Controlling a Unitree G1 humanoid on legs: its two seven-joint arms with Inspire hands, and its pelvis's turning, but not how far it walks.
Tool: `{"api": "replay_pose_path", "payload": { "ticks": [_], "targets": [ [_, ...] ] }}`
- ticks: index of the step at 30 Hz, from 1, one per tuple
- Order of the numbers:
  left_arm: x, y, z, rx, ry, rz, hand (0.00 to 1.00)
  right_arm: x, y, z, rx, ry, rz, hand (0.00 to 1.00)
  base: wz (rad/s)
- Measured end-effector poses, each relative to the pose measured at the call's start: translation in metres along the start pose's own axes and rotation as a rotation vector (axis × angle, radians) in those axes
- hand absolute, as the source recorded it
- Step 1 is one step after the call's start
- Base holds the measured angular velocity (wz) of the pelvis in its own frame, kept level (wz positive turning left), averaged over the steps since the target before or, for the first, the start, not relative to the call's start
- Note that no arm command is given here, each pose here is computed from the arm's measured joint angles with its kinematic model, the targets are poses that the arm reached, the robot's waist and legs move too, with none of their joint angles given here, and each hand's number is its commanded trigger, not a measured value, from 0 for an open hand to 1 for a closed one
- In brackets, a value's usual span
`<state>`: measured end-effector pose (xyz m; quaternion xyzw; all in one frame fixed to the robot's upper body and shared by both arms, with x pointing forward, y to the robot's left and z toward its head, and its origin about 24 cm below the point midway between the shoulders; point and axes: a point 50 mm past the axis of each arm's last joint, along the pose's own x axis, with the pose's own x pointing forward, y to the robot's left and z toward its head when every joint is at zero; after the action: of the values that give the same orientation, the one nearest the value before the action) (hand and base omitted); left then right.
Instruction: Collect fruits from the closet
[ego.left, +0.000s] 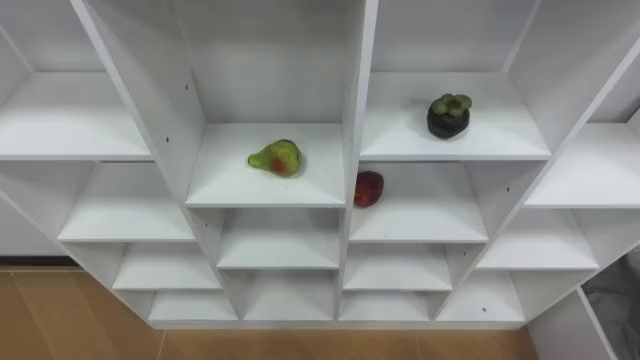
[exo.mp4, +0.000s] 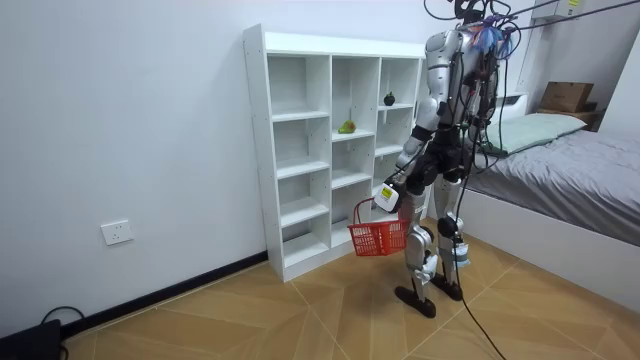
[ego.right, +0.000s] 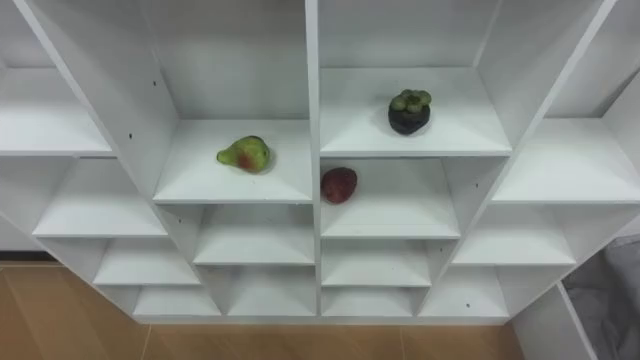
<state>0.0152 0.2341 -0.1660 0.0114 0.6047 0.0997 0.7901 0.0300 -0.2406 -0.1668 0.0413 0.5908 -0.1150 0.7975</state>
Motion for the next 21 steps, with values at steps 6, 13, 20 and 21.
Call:
{"api": "replay_pose_path", "payload": {
  "ticks": [6, 13, 20, 21],
  "targets": [
    [0.0002, -0.0005, 0.0008, 0.0, -0.002, 0.0, 1.0, 0.0, -0.0007, -0.0002, -0.002, 0.001, -0.016, 0.0, 0.0],
    [0.0008, -0.0004, 0.0032, -0.001, -0.008, 0.013, 1.0, -0.0004, -0.0025, -0.0018, -0.002, 0.004, -0.052, 0.0, 0.0],
    [0.0011, -0.0007, 0.0052, -0.002, -0.016, 0.013, 1.0, -0.0013, -0.0048, -0.0034, -0.035, -0.003, -0.085, 0.0, 0.0],
    [0.0011, -0.0006, 0.0052, -0.001, -0.016, 0.013, 1.0, -0.0013, -0.0049, -0.0032, -0.039, -0.005, -0.087, 0.0, 0.0]
  ]
}}
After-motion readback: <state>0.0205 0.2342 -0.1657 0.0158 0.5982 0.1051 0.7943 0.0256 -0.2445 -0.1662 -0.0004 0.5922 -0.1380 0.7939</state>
